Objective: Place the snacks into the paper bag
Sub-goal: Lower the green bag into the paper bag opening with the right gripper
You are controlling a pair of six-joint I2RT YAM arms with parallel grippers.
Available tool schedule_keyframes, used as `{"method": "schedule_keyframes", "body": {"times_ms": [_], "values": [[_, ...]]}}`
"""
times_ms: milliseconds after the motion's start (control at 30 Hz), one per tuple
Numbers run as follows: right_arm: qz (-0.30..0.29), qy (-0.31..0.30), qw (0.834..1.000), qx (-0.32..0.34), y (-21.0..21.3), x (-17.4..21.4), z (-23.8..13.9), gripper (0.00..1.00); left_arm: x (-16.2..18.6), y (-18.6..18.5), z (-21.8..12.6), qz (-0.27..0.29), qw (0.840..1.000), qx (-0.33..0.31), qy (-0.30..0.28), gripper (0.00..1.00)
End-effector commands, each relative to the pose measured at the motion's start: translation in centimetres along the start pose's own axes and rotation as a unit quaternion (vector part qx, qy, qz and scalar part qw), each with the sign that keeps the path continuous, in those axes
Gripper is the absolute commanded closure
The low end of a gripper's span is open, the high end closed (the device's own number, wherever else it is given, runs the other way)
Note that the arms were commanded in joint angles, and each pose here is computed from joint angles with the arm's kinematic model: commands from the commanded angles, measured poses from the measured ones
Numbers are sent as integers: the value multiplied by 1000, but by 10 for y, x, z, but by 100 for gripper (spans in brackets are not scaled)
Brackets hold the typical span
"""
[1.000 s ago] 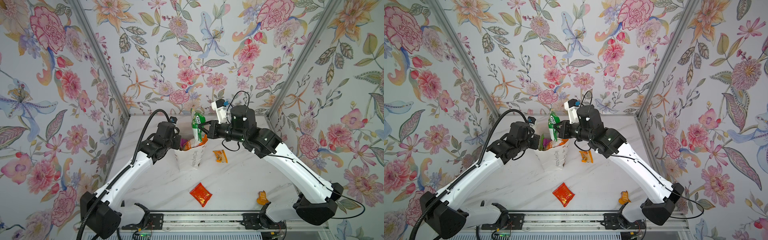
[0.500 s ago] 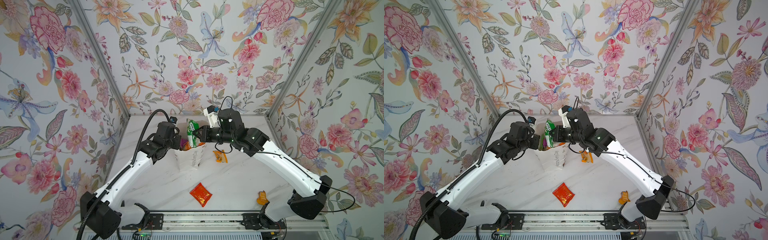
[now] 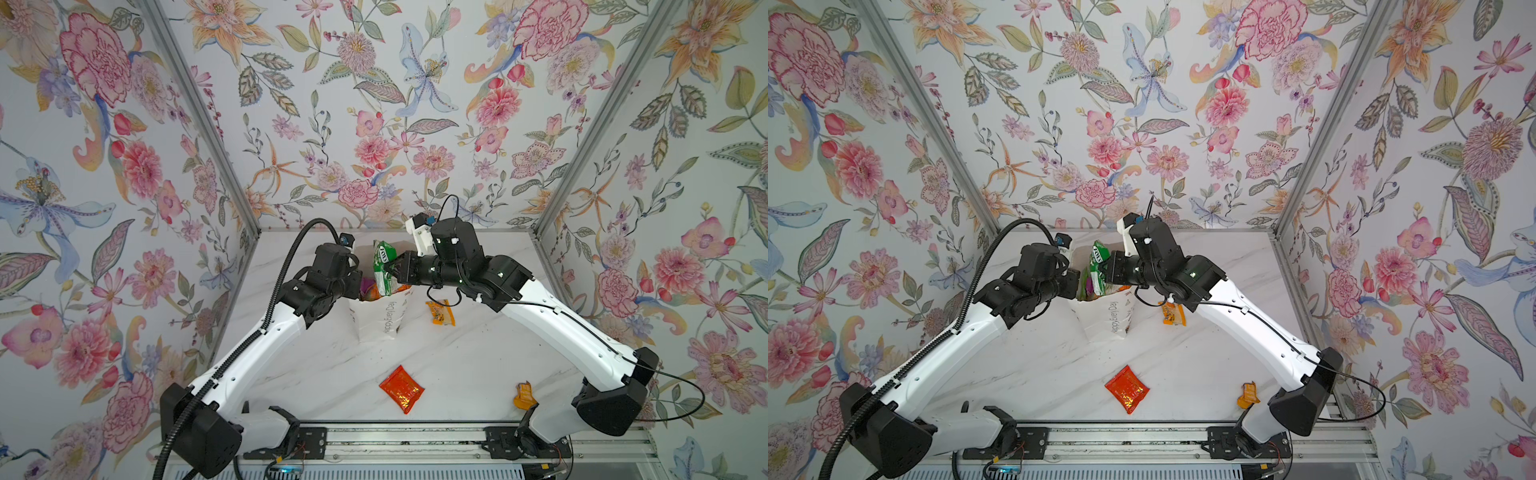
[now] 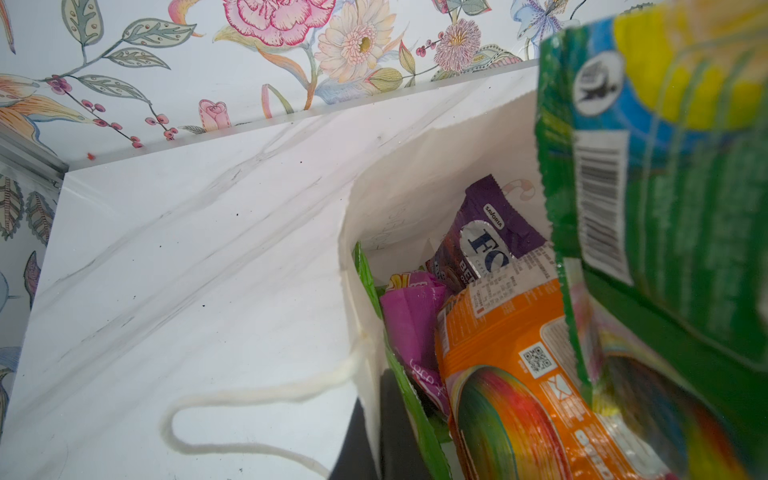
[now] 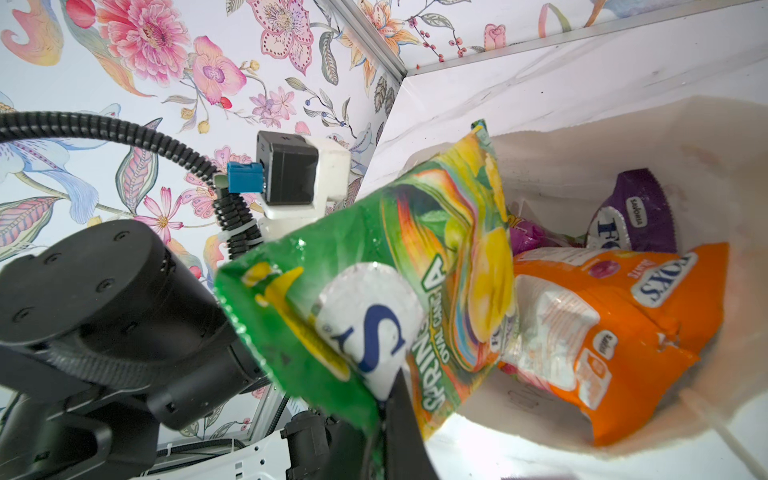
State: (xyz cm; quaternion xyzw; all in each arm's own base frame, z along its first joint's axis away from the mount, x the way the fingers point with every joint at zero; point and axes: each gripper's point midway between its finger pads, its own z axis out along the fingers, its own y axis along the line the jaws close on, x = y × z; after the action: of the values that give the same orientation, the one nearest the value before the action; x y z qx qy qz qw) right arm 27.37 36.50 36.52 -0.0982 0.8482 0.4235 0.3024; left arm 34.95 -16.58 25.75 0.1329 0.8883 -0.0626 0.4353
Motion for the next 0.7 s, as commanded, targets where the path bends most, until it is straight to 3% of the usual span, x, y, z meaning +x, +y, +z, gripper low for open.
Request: {"method": "schedule_keyframes", "body": {"times_ms": [0,667], "values": [[2,-8,1000,-15,11,-7,4,100,-23,1,-9,1,999,-5,-49,100],[38,31,999,14,-29,-1,49,100,-24,1,-11,2,999,-5,-52,100]]}}
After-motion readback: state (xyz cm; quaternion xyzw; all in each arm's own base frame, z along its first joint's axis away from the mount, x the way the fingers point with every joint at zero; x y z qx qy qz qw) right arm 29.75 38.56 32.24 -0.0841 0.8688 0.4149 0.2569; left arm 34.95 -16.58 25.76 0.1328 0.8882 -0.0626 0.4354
